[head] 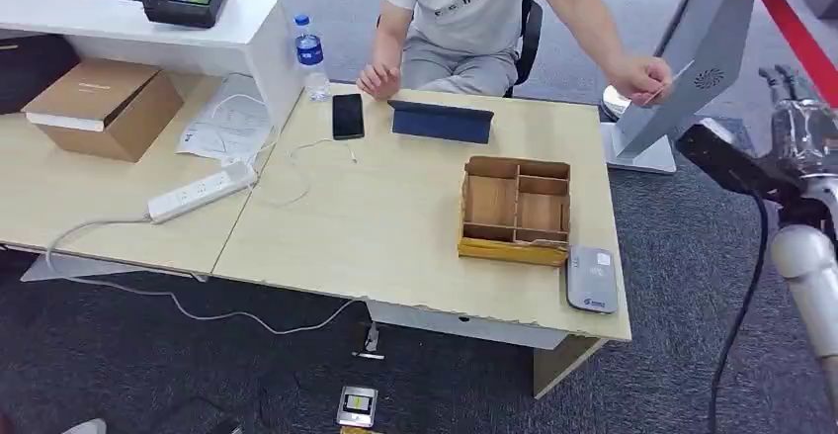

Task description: Pass the card to the sensor for recognition and then transmit it.

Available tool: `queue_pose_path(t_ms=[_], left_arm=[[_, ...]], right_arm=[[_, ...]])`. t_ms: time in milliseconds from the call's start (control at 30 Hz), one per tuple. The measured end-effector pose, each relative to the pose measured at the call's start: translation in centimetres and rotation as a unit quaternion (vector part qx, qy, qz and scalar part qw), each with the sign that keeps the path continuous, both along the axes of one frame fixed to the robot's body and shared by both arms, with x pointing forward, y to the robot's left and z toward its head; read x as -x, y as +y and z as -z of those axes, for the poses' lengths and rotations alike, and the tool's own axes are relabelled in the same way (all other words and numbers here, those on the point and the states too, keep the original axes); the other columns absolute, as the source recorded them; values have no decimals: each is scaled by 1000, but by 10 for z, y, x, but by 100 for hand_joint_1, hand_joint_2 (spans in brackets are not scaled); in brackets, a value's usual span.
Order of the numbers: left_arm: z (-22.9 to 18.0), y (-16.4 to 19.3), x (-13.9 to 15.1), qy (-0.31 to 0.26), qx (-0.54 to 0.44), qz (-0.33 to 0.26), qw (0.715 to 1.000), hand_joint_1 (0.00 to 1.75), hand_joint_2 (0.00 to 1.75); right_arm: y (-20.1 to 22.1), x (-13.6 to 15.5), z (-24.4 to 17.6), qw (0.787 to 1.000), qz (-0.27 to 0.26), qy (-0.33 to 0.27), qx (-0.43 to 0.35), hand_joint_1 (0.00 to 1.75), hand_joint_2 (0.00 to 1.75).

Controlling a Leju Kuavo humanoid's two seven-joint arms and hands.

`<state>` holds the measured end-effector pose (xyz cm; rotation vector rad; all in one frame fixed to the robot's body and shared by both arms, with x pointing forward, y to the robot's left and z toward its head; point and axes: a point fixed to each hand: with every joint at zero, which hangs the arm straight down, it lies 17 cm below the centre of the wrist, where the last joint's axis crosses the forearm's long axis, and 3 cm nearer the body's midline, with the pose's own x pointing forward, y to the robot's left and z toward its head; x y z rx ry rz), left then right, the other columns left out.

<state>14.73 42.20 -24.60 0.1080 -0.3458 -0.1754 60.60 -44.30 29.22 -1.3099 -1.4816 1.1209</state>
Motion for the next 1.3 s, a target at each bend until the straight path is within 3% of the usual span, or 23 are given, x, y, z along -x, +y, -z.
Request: queue_pose_path(t_ms=[333, 767, 800, 833, 867, 1300], left_arm=[[1, 4, 2, 5, -8, -8, 1000, 0, 0], [1, 4, 2, 5, -9, -10, 1000, 0, 0], [1, 4, 3, 5, -9, -10, 1000, 0, 0], [1, 4, 3, 6, -9, -11, 1000, 0, 0], [1, 4, 3, 6, -9, -11, 1000, 0, 0], [2, 2, 4, 7, -5, -12, 1000, 0, 0]], right_arm=[[51, -11, 39, 998, -35, 28, 40, 0, 175], [65, -16, 63, 996, -42, 57, 52, 0, 175], [65, -16, 66, 996, -42, 60, 54, 9, 175], [65, -16, 69, 996, -41, 63, 55, 52, 175], [65, -16, 71, 995, -41, 66, 56, 175, 175], [64, -15, 88, 993, -40, 92, 59, 175, 175]])
